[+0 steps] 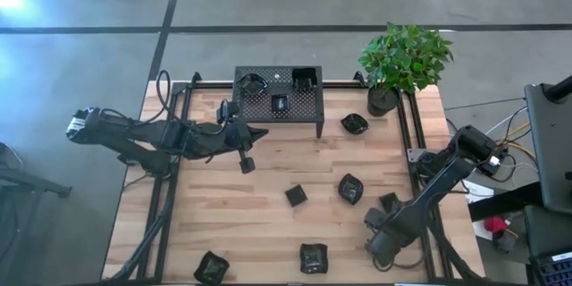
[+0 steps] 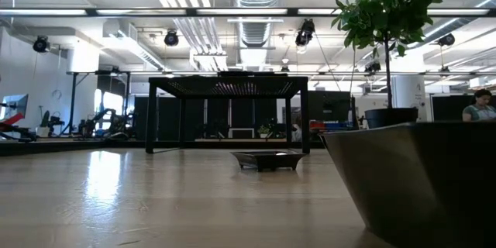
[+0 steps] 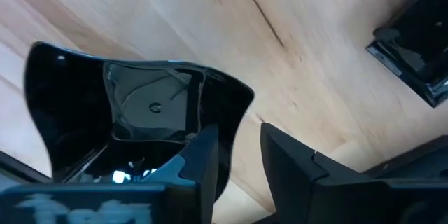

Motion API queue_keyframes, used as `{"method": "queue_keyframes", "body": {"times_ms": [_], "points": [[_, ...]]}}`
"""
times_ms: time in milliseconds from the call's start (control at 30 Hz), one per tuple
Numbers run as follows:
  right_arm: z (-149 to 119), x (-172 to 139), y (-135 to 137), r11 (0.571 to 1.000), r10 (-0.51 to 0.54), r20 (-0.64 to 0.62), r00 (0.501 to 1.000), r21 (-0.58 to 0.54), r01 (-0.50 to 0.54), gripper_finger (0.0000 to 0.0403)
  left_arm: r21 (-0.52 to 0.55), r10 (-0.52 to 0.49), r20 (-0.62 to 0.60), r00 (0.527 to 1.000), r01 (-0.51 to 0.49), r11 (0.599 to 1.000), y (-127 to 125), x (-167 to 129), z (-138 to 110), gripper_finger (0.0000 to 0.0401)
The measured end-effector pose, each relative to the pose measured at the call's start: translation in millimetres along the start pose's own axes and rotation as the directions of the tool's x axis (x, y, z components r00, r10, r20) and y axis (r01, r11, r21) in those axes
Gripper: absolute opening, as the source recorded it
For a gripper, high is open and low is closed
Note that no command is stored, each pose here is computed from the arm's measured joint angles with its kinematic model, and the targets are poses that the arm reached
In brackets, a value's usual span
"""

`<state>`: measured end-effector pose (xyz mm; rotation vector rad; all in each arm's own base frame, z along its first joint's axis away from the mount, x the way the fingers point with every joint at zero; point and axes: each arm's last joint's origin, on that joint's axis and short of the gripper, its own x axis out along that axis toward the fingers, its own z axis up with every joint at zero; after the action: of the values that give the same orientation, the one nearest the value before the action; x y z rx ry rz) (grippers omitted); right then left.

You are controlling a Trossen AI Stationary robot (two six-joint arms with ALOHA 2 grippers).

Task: Pick & Place Mini shaped plates
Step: Put the distorted square plate on top of the distorted square plate on the shelf

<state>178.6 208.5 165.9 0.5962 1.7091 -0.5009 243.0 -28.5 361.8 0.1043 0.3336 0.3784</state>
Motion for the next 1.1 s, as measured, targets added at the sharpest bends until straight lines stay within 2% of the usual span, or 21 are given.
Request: {"method": "queue_keyframes", "body": {"times_ms": [300,500,633,767,933,1100], "points": [[2.1,8.0,5.0,0.998,-0.001,0.0,1.0,-0.062,0.001,0.0086,0.0,0.0,-0.006,1.0,0.0,1.0,-0.5,0.9,-2.4,0.0002],[1.7,5.4,4.4,0.998,0.009,0.001,1.0,-0.06,-0.009,0.002,-0.009,0.0,-0.012,1.0,0.0,1.0,-0.9,1.6,-4.4,0.0002],[0.3,-0.8,2.8,0.997,0.033,0.002,0.999,-0.065,-0.033,0.001,-0.011,0.0,-0.012,1.0,0.0,1.0,-0.9,1.6,-4.4,0.0002],[0.4,-16.4,0.8,0.995,0.071,0.018,0.997,-0.065,-0.07,0.0008,-0.011,0.001,-0.012,1.0,-0.001,1.0,-0.8,1.6,-4.4,0.0002],[4.6,-49.5,-2.1,0.991,0.115,0.112,0.987,-0.078,-0.107,0.0008,-0.011,-0.003,-0.012,1.0,0.002,1.0,-0.9,1.6,-4.4,0.0002],[12.5,-85.4,-8.2,0.995,0.056,0.211,0.976,-0.09,-0.038,0.0008,-0.011,-0.031,-0.013,0.999,0.031,0.999,-1.7,1.6,-4.4,0.0002]]}}
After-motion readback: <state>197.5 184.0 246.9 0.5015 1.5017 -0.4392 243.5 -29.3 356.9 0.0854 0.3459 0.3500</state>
